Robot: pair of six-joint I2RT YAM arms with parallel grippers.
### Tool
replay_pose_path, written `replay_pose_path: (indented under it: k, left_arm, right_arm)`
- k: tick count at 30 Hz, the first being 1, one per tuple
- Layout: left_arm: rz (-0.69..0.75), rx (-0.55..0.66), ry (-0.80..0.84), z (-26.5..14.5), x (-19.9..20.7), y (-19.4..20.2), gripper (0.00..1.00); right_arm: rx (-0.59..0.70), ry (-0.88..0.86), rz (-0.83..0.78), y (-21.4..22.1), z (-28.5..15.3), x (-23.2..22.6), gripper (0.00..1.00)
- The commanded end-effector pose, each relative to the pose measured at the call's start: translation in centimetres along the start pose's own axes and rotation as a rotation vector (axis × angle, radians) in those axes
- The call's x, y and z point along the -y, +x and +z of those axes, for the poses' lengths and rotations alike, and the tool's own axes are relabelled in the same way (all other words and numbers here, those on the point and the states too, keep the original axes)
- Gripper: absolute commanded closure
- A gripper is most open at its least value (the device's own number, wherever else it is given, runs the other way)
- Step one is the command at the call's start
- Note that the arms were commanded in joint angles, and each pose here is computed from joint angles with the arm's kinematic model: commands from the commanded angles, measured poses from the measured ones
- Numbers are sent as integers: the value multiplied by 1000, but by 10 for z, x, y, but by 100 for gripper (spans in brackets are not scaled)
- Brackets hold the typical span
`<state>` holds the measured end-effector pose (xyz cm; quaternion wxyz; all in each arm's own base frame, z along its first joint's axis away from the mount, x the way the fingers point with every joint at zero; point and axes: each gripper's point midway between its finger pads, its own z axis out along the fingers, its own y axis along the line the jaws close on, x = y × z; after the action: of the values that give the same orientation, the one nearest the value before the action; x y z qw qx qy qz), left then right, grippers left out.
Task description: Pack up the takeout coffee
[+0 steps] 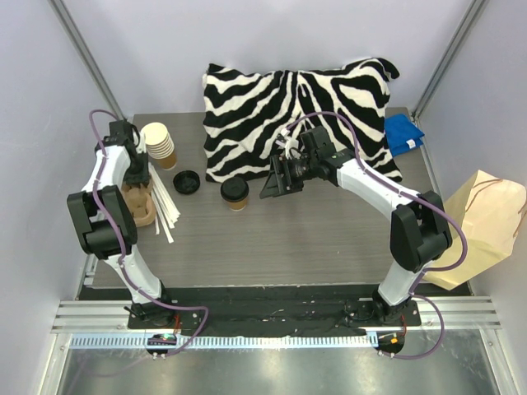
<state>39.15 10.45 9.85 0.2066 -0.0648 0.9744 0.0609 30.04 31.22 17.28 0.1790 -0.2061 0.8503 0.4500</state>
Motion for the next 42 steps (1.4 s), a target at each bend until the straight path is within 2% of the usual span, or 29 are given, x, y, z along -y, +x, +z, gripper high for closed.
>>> replay_pose_path:
  k: [1,4,10,15,18,21,35,36,37,40,42]
  left_arm:
    - [10,45,-15,2,-3,-15,72]
    - [13,43,-12,4,-2,-14,73]
    - [18,40,-16,4,-3,-11,83]
    - [20,33,-6,4,-1,-7,84]
    - [19,39,3,4,0,-9,89]
    - [24,54,10,1,1,-13,99]
    - [81,112,15,-30,-2,-23,100]
    - [86,110,17,-31,-2,-24,98]
    - [92,99,20,-30,-2,-22,79]
    - [103,71,27,-25,-1,-19,50]
    - [105,59,30,-20,0,-19,46]
  right_arm:
    - [13,-26,-16,-3,1,-2,27]
    - [16,-26,-16,-5,1,-2,27]
    - [13,-30,-3,-4,2,0,27]
    - [15,-34,0,-6,1,0,28]
    - [15,-32,1,-5,1,1,28]
    - [17,-32,0,-6,0,1,28]
    - [13,-45,7,-5,1,0,29]
    - [14,-44,8,-5,1,1,29]
    - [13,-47,9,-5,1,-1,30]
    - [15,-48,7,-6,1,-1,29]
    - [12,-46,9,-5,1,0,29]
